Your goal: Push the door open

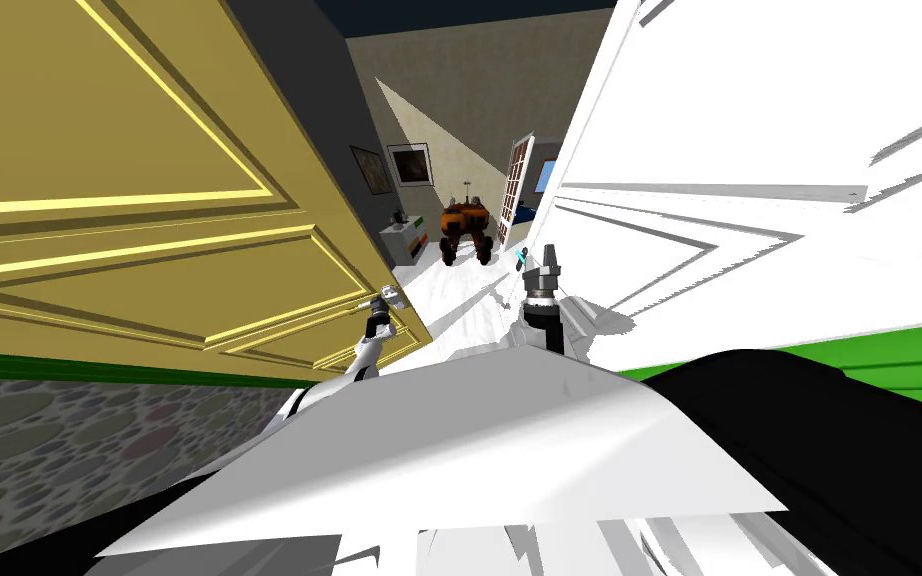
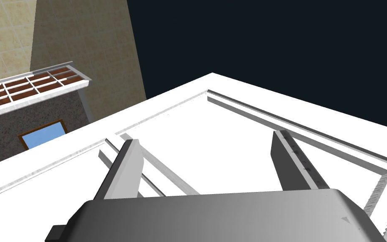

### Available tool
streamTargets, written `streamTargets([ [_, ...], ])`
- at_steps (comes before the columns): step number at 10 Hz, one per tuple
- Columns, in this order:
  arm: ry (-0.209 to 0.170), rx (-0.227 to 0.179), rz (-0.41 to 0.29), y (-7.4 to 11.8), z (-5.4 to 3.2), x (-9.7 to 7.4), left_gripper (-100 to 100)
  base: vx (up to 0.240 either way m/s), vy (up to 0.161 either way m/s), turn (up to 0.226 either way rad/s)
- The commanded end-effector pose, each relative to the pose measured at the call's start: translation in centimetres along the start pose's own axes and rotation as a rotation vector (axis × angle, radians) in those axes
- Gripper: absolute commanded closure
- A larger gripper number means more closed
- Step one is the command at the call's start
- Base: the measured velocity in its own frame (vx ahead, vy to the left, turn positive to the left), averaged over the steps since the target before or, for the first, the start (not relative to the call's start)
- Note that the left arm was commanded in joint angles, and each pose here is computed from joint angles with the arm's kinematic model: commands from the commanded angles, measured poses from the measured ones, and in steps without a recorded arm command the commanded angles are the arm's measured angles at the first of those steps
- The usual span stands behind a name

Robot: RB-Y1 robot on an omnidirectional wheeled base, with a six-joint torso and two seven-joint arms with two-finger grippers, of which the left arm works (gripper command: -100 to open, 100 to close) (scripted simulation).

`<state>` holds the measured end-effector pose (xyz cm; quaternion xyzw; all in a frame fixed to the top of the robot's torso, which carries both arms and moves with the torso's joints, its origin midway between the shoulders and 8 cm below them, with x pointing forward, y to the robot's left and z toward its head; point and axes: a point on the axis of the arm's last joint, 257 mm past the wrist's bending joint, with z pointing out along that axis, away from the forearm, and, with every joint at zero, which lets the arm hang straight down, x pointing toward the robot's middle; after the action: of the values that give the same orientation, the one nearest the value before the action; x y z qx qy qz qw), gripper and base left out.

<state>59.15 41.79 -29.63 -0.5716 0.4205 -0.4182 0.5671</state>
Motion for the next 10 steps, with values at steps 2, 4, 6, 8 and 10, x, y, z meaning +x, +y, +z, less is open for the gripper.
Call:
streamTargets([
  [2,-0.006,0.003,0.001,-0.2,0.13,-0.4,100,0.097,-0.016,0.053],
  [4,-0.008,0.003,0.001,-0.2,0.16,-0.5,100,0.160,-0.021,0.078],
  [6,-0.012,0.004,0.002,-0.2,0.22,-0.8,100,0.183,-0.013,0.090],
  [8,-0.017,0.004,0.003,-0.2,0.29,-1.1,100,0.184,-0.031,0.119],
  [10,-0.023,0.005,0.005,-0.2,0.37,-1.5,100,0.204,-0.044,0.132],
])
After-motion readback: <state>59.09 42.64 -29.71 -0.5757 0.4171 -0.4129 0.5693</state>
